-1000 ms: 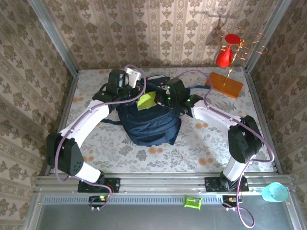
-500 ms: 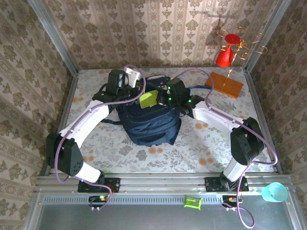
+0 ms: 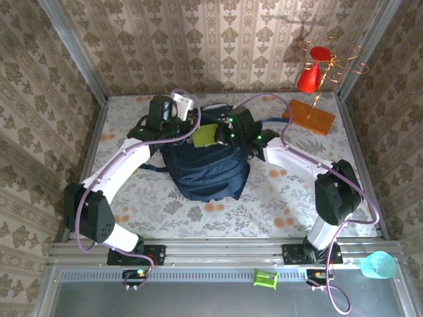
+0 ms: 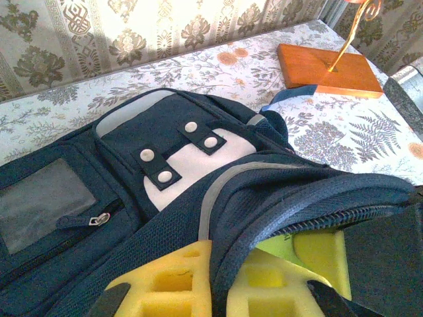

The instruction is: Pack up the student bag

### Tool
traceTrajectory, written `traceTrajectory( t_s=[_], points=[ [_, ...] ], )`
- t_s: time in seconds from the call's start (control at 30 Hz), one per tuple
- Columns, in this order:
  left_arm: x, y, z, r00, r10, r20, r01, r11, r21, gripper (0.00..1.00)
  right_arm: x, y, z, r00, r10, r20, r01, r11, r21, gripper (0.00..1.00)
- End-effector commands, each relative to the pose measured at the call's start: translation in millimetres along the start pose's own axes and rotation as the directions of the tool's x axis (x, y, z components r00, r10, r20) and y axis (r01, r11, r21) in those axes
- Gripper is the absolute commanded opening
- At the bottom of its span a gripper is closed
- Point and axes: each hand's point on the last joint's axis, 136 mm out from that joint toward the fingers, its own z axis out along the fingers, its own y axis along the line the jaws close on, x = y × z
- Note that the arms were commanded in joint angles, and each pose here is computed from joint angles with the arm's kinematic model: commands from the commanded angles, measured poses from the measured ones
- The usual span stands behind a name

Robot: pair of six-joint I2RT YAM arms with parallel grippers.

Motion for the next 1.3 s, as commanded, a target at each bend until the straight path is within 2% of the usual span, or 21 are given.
traceTrajectory(
  t_s=[0.0,0.07,0.2,0.27,0.47,0.63,0.83,1.0,1.13,1.27],
  points=[
    [-59.7,-17.6,-26.9,0.975,0.01,0.222,-0.023,0.998,0.057,0.0,-10.0,15.3,13.8,0.999,-0.019,0.027,0.02,0.998,-0.058,0.09],
    [-55.2,-17.8,-25.1,0.976,-0.015,0.216,0.001,0.998,0.066,0.0,-14.6,29.1,21.6,0.999,-0.051,0.015,0.052,0.994,-0.099,0.16],
    [-46.8,-11.8,-26.1,0.975,-0.071,0.211,0.068,0.997,0.021,0.0,-22.3,24.3,13.6,0.992,-0.126,0.022,0.127,0.99,-0.057,0.3],
    [-40.4,-11.7,-25.2,0.975,-0.075,0.21,0.079,0.997,-0.01,0.0,-19.4,20.4,1.6,0.988,-0.155,0.006,0.155,0.986,-0.068,0.37],
    [-24.7,-11.1,-15.5,0.978,-0.083,0.19,0.095,0.994,-0.052,0.0,4.2,7.2,-49.2,0.975,-0.22,-0.017,0.217,0.972,-0.092,0.5],
    [-16.5,-14.0,-9.4,0.982,-0.081,0.172,0.092,0.994,-0.054,0.0,20.3,-11.4,-77.0,0.982,-0.189,0.003,0.188,0.975,-0.116,0.53],
    [-3.0,-16.0,-0.5,0.987,-0.082,0.138,0.091,0.994,-0.056,0.0,14.5,-10.5,-95.8,0.989,-0.124,0.079,0.139,0.962,-0.235,0.54],
    [2.3,-16.6,0.0,0.988,-0.086,0.126,0.094,0.994,-0.059,0.0,43.8,-62.7,-101.3,0.997,-0.075,0.01,0.075,0.997,-0.017,0.53],
    [9.4,-20.8,-1.5,0.992,-0.078,0.101,0.084,0.995,-0.053,0.0,58.3,-73.4,-91.3,0.999,-0.043,-0.026,0.043,0.999,-0.011,0.54],
    [23.9,-30.3,-7.0,0.996,-0.066,0.062,0.069,0.997,-0.04,0.0,40.8,-79.5,-72.0,0.998,-0.044,-0.039,0.045,0.999,0.028,0.52]
  ],
)
